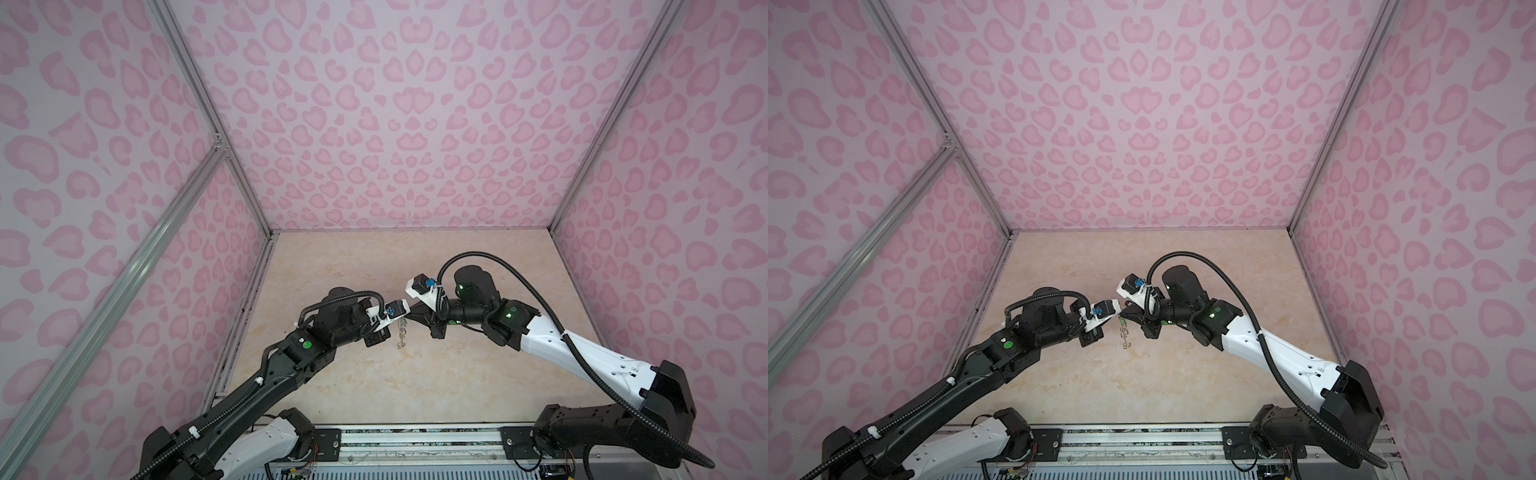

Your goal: Put the keys on the keyring

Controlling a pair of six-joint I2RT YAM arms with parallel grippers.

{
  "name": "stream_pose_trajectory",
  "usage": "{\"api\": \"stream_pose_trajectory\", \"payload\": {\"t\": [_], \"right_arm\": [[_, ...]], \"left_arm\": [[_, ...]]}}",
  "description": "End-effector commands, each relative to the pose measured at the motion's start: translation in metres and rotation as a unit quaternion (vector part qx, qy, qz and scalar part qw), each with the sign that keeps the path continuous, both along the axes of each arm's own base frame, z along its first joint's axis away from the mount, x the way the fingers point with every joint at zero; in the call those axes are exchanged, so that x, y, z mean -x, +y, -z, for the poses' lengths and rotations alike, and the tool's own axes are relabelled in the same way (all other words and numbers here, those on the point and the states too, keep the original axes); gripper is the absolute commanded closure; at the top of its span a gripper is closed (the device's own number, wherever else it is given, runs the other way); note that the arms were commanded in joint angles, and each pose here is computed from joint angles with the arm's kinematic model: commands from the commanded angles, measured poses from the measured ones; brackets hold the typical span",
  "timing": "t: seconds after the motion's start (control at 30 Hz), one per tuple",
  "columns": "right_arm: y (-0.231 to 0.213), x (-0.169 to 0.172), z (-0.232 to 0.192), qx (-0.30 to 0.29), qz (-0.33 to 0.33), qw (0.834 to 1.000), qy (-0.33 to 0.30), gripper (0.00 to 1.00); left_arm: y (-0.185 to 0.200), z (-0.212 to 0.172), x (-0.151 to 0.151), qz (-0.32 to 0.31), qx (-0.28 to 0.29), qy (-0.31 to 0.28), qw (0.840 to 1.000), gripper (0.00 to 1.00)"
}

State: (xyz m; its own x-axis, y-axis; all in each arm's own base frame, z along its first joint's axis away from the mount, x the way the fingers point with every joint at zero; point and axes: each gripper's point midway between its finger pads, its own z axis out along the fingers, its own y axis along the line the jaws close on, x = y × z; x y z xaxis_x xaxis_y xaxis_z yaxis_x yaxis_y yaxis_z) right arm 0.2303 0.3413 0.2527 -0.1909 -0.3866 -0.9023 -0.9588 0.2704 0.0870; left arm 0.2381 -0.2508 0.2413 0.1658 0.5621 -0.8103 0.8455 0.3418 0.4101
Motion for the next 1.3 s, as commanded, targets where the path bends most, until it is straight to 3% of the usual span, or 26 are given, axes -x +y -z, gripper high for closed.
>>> {"api": "stream_pose_trajectory", "payload": {"t": [0.0, 1.27], "right_arm": [[0.000, -0.005, 0.003, 0.003, 0.009, 1.000, 0.008, 1.00], [-0.011, -0.008, 0.018, 0.023, 0.018, 0.997, 0.070, 1.00]], "left_arm": [[-0.002, -0.012, 0.000, 0.009, 0.006, -0.023, 1.000, 0.97], [-0.005, -0.006, 0.022, 0.080, -0.023, -0.048, 0.995, 0.97]]}}
